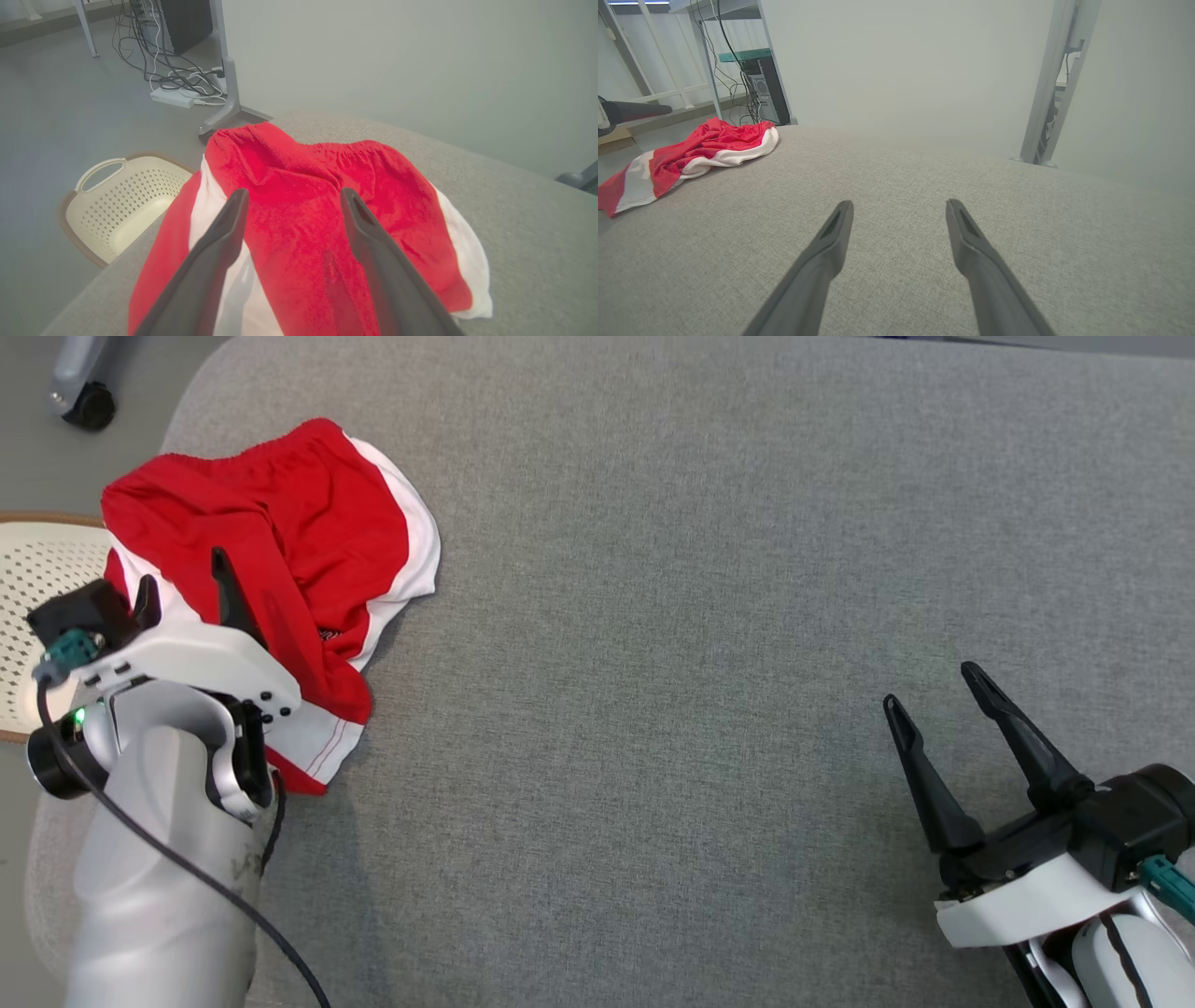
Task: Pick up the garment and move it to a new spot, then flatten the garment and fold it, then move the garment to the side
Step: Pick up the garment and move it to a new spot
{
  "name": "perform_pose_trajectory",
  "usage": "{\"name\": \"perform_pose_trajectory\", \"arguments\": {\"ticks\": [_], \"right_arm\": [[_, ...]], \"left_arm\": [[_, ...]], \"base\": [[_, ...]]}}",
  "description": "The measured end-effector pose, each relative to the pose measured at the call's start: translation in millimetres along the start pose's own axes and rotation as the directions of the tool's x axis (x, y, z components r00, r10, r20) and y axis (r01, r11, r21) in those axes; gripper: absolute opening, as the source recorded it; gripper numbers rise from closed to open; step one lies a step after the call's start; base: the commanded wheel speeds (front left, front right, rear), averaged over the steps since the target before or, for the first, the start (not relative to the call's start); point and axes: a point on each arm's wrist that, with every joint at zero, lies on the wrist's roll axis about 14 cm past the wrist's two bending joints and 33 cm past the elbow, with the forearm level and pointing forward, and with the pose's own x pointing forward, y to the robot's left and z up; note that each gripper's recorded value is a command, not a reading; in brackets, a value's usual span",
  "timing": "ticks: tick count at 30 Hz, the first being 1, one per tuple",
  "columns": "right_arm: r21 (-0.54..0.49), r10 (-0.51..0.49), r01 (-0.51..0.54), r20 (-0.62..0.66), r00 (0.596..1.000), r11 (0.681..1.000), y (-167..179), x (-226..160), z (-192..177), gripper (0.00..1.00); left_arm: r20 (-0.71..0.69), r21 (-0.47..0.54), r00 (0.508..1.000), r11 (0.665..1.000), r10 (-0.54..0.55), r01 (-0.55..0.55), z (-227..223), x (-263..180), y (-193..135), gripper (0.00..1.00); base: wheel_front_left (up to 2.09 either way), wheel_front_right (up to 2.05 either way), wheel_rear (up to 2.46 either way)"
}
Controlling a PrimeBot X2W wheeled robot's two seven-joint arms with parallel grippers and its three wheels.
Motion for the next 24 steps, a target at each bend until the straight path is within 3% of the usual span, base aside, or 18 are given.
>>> {"name": "perform_pose_trajectory", "arguments": {"ticks": [5, 12, 20, 21, 22, 24], "right_arm": [[-0.001, 0.006, -0.006, -0.011, 1.000, 1.000, -5, 7, -9, 1.00], [0.002, 0.024, -0.024, -0.016, 1.000, 1.000, -6, 17, -16, 1.00], [0.002, 0.013, -0.013, -0.012, 1.000, 1.000, -12, 21, -17, 1.00], [0.002, 0.010, -0.010, -0.010, 1.000, 1.000, -13, 21, -16, 1.00], [0.001, 0.007, -0.007, -0.008, 1.000, 1.000, -14, 21, -15, 1.00], [0.003, 0.001, -0.001, -0.007, 1.000, 1.000, -14, 20, -15, 1.00]], "left_arm": [[-0.196, 0.012, 0.980, 0.999, 0.035, -0.033, -32, 16, 4, 1.00], [-0.423, 0.046, 0.905, 0.999, 0.041, -0.024, -74, 19, 0, 1.00], [-0.482, 0.075, 0.875, 0.997, 0.042, -0.006, -89, 24, -1, 1.00], [-0.477, 0.077, 0.878, 0.997, 0.039, -0.002, -89, 25, -1, 0.40], [-0.466, 0.075, 0.884, 0.997, 0.031, 0.005, -88, 27, -3, 0.00], [-0.430, 0.070, 0.903, 0.997, 0.017, 0.015, -84, 29, -6, 0.00]], "base": [[0.00, 0.00, 0.00], [0.00, 0.00, 0.00], [0.00, 0.00, 0.00], [0.00, 0.00, 0.00], [0.00, 0.00, 0.00], [0.00, 0.00, 0.00]]}}
